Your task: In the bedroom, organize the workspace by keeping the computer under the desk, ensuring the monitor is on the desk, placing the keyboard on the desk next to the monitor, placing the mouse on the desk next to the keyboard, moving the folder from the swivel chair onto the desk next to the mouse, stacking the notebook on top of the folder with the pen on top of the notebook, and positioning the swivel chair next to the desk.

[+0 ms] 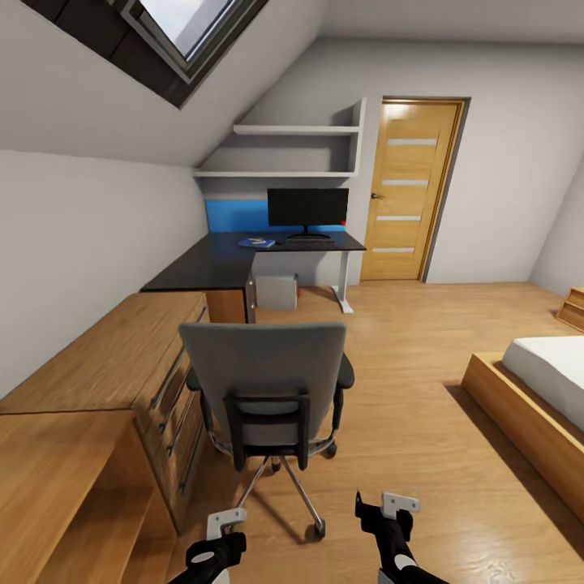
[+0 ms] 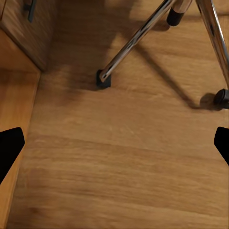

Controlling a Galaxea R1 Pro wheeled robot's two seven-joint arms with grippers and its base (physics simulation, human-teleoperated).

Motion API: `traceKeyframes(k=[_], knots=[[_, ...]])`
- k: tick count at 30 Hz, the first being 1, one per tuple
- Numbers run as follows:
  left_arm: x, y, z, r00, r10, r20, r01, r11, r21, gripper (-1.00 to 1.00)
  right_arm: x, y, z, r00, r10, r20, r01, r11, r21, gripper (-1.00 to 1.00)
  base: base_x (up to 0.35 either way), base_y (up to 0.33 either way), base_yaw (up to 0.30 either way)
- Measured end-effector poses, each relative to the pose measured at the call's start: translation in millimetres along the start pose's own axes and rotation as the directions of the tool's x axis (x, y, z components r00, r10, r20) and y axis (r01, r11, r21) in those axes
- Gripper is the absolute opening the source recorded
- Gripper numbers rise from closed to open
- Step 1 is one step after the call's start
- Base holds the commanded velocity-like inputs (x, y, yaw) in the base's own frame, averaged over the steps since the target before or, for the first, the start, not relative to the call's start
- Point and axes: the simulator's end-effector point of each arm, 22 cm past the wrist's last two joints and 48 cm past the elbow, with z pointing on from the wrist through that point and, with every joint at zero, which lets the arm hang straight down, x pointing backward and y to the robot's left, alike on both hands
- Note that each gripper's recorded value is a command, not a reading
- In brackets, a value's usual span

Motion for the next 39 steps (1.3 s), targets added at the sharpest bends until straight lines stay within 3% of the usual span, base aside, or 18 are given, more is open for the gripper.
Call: traceKeyframes(k=[19, 39], knots=[[26, 1, 27.6, 1.0, 0.002, 0.001, -0.002, 1.0, 0.0, 1.0, 29, -3, 15.2, 1.0, 0.003, 0.025, -0.003, 1.0, 0.001, 1.0, 0.0, 0.0, 0.109], [55, -1, 56.6, 1.0, 0.003, 0.002, -0.003, 1.0, 0.005, 1.0, 68, -7, 31.4, 1.0, 0.002, 0.027, -0.002, 1.0, 0.002, 1.0, 0.0, 0.0, 0.012]])
